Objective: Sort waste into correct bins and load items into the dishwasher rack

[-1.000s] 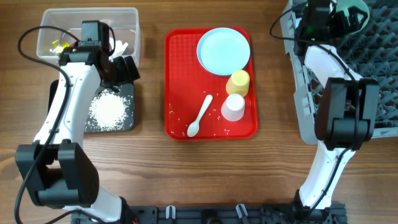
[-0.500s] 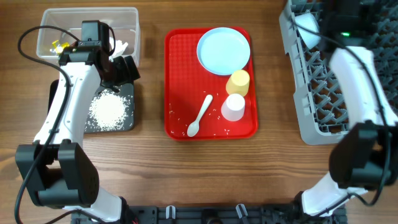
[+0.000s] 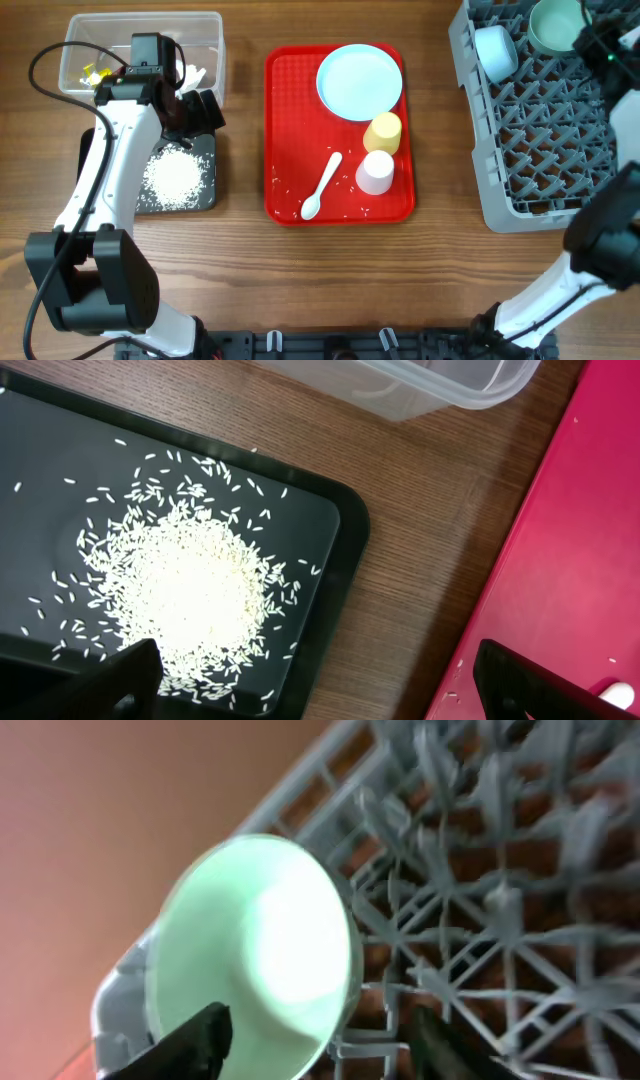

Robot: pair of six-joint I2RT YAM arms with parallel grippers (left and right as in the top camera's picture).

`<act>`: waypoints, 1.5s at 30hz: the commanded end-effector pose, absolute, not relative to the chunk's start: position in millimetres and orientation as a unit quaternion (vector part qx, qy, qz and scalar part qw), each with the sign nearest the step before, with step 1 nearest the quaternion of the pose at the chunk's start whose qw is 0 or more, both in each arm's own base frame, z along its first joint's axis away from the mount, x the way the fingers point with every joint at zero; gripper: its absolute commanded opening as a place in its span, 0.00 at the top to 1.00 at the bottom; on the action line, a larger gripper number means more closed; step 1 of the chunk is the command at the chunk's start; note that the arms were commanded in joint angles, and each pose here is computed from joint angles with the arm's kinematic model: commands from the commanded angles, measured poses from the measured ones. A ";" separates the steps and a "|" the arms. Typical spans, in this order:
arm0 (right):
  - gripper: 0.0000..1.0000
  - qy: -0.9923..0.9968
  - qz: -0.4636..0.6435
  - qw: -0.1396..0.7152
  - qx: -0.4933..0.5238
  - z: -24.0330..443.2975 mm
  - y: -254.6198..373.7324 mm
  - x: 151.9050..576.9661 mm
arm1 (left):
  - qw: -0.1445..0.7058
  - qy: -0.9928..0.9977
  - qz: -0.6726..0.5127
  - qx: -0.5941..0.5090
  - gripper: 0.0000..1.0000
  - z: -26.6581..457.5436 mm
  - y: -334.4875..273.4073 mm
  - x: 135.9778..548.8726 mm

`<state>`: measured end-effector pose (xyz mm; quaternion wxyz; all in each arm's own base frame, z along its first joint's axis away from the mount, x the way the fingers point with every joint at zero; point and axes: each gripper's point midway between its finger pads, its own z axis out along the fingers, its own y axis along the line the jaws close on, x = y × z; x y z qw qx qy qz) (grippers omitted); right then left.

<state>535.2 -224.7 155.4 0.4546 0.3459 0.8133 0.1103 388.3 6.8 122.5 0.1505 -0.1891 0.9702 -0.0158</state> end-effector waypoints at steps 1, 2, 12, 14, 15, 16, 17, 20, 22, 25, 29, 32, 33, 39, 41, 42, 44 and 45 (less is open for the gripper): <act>0.48 0.810 0.167 0.425 0.367 123.6 -212.9 542.7 | 0.144 0.969 -0.020 -0.198 0.00 117.7 6.3 387.7; 0.49 0.810 0.168 0.424 0.369 120.7 -212.7 543.5 | 0.144 0.969 -0.020 -0.198 0.00 117.7 6.3 387.7; 0.96 0.808 0.164 0.430 0.369 113.8 -217.3 547.4 | 0.144 0.969 -0.020 -0.198 0.00 117.7 6.3 387.7; 0.96 0.806 0.161 0.438 0.364 126.6 -218.3 545.3 | 0.144 0.969 -0.020 -0.198 0.00 117.7 6.3 387.7; 0.96 0.808 0.154 0.448 0.351 137.5 -218.5 544.5 | 0.144 0.969 -0.020 -0.198 0.00 117.7 6.3 387.7; 0.96 0.809 0.148 0.459 0.337 150.2 -218.3 543.8 | 0.144 0.969 -0.020 -0.198 0.00 117.7 6.3 387.7; 0.96 0.809 0.136 0.469 0.328 162.4 -219.7 541.6 | 0.144 0.969 -0.020 -0.198 0.00 117.7 6.3 387.7; 0.95 0.809 0.044 0.488 0.326 199.2 -237.2 520.9 | 0.144 0.969 -0.020 -0.198 0.00 117.7 6.3 387.7; 0.96 0.809 -0.024 0.487 0.329 214.4 -249.7 505.2 | 0.144 0.969 -0.020 -0.198 0.00 117.7 6.3 387.7; 0.96 0.797 -0.159 0.463 0.355 232.3 -269.9 472.7 | 0.144 0.969 -0.020 -0.198 0.00 117.7 6.3 387.7; 0.96 0.786 -0.300 0.419 0.341 239.3 -268.9 454.7 | 0.144 0.969 -0.020 -0.198 0.00 117.7 6.3 387.7; 0.96 0.770 -0.395 0.405 0.294 256.6 -242.4 462.1 | 0.144 0.969 -0.020 -0.198 0.00 117.7 6.3 387.7; 0.96 0.766 -0.414 0.408 0.275 263.1 -231.0 468.6 | 0.144 0.969 -0.020 -0.198 0.00 117.7 6.3 387.7; 0.96 0.736 -0.533 0.408 0.085 299.7 -168.0 522.8 | 0.144 0.969 -0.020 -0.198 0.00 117.7 6.3 387.7; 0.96 0.721 -0.564 0.400 0.050 300.9 -167.1 534.5 | 0.144 0.969 -0.020 -0.198 0.00 117.7 6.3 387.7; 0.96 0.716 -0.575 0.394 0.040 299.5 -169.1 537.7 | 0.144 0.969 -0.020 -0.198 0.00 117.7 6.3 387.7; 0.96 0.712 -0.586 0.386 0.021 292.4 -172.5 544.9 | 0.144 0.969 -0.020 -0.198 0.00 117.7 6.3 387.7; 0.96 0.715 -0.583 0.386 0.009 286.2 -172.8 549.5 | 0.144 0.969 -0.020 -0.198 0.00 117.7 6.3 387.7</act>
